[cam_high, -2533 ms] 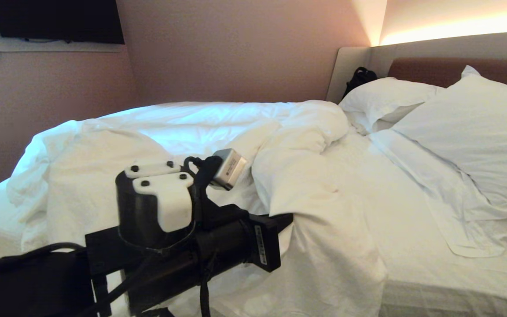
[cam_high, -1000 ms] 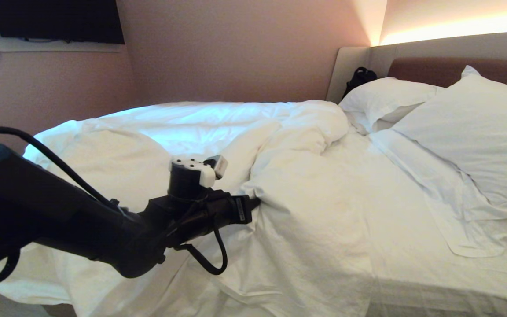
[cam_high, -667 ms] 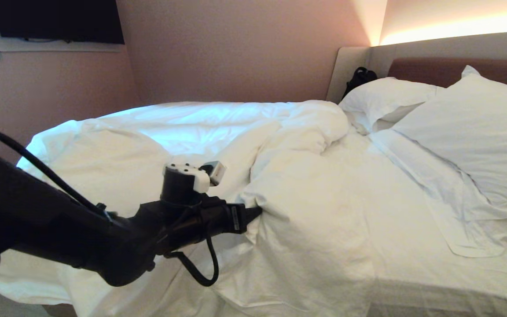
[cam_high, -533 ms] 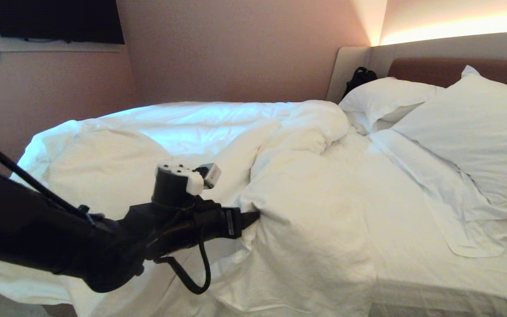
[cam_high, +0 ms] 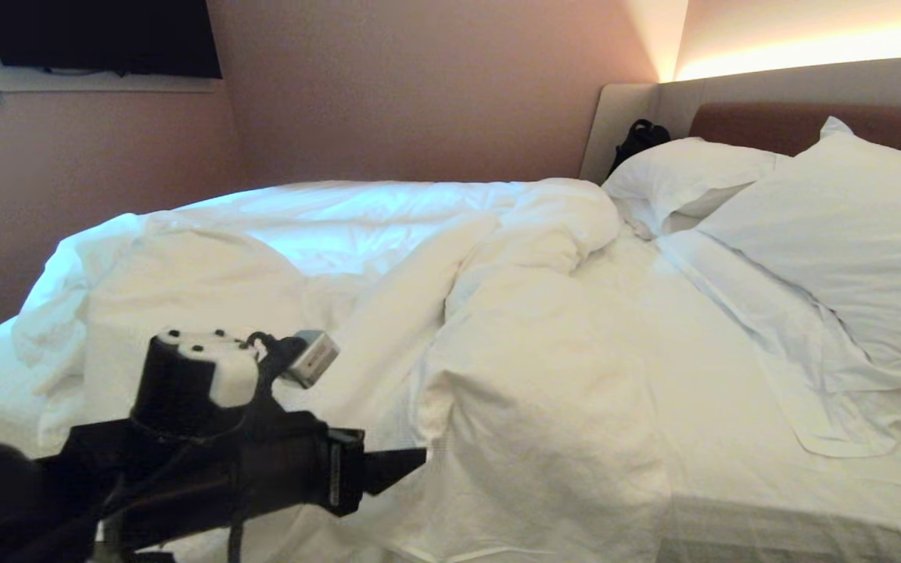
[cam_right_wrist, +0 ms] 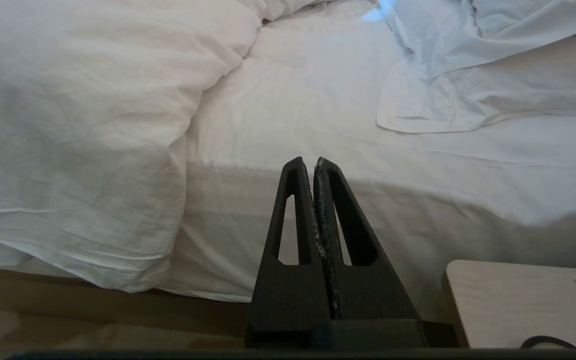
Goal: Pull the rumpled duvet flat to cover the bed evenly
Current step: Flatten the corners of the folded blanket
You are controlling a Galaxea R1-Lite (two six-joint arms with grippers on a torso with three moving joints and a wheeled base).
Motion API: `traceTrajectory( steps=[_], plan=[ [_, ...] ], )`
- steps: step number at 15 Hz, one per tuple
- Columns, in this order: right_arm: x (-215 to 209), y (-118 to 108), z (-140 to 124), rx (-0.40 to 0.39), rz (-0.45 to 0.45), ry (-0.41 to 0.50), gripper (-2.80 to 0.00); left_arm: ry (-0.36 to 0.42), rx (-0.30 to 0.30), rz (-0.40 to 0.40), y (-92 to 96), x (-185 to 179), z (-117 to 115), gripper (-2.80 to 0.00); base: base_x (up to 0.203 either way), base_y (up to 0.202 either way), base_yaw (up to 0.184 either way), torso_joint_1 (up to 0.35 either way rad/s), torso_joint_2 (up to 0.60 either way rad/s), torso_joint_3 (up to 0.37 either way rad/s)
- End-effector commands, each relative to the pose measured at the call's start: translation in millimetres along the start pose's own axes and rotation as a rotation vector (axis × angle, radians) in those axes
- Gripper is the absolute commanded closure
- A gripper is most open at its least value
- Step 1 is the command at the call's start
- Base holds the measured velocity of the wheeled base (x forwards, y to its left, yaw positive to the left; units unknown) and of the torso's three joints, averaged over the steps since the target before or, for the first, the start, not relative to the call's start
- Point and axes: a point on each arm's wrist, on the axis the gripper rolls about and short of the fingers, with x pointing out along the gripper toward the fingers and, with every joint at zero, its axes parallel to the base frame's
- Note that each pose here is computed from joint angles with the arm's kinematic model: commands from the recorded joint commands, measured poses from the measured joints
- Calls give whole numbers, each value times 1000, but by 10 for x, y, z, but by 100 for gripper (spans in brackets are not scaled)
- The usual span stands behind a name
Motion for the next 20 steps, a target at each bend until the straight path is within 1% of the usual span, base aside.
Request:
traceTrajectory(
  steps=[1,2,3,5,7,10,11,13,14,16,20],
  plan=[
    [0,0,0,0,1,-1,0,-4,33,-21,-40,-235,-126,-280,0,0,0,0,0,0],
    [0,0,0,0,1,-1,0,34,70,-50,-28,-246,-217,-280,0,0,0,0,0,0],
    [0,0,0,0,1,-1,0,58,94,-60,-3,-223,-257,-280,0,0,0,0,0,0],
    [1,0,-5,0,1,1,0,122,177,-53,62,-167,-394,-280,0,0,0,0,0,0],
    [0,0,0,0,1,-1,0,154,215,-49,107,-73,-457,-280,0,0,0,0,0,0],
    [0,0,0,0,1,-1,0,176,238,-21,247,179,-513,-280,0,0,0,0,0,0],
    [0,0,0,-2,1,-1,0,168,254,-10,304,275,-528,-280,0,0,0,0,0,0],
    [0,0,0,-2,1,-1,0,124,283,8,381,422,-540,-280,0,0,0,0,0,0],
    [0,0,0,0,1,-1,0,113,297,12,403,464,-549,-280,0,0,0,0,0,0],
    [0,0,0,-2,1,-1,0,115,317,10,416,490,-562,-280,0,0,0,0,0,0],
    [0,0,0,-2,1,-1,0,134,314,9,415,454,-614,-280,0,0,0,0,0,0]
  ],
)
